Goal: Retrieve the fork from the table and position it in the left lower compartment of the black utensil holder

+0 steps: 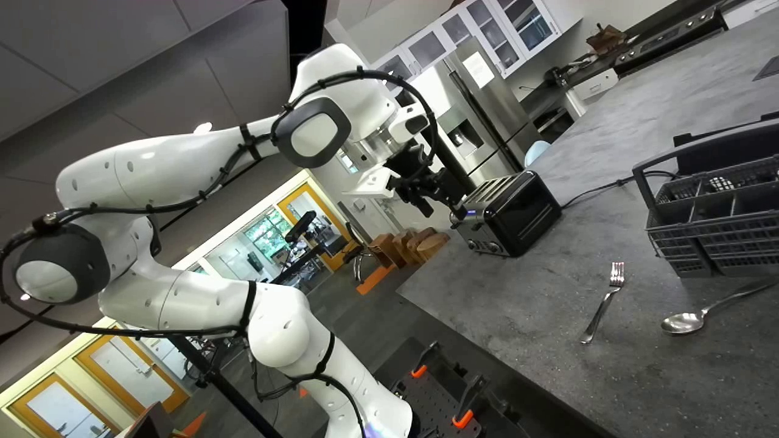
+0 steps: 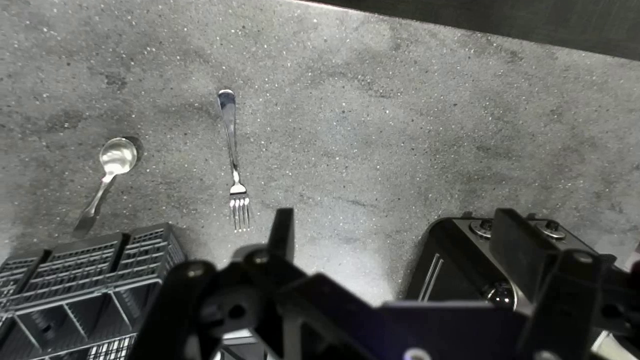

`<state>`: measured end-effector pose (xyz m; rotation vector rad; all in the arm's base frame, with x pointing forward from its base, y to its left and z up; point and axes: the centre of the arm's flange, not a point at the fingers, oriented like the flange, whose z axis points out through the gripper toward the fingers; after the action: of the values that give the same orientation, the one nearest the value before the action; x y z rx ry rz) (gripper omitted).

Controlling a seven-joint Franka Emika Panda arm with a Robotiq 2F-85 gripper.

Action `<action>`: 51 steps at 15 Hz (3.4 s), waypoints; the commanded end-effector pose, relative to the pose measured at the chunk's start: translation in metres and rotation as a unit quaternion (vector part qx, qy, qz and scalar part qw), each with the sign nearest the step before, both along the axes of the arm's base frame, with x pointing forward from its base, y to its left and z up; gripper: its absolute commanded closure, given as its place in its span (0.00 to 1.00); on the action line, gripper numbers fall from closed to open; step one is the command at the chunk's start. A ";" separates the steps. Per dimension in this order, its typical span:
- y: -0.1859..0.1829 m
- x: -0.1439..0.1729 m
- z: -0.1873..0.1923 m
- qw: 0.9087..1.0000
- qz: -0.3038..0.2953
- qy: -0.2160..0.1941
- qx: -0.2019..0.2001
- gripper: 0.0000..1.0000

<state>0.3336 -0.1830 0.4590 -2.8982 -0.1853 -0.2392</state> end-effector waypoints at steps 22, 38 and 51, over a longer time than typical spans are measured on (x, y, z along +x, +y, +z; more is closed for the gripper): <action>-0.024 0.118 -0.255 0.985 0.020 0.047 -0.166 0.00; -0.014 0.162 -0.300 0.989 -0.015 0.056 -0.134 0.00; -0.020 0.162 -0.320 0.989 -0.031 0.069 -0.131 0.00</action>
<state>0.4896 -0.1999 0.1415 -3.1656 -0.1465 -0.0108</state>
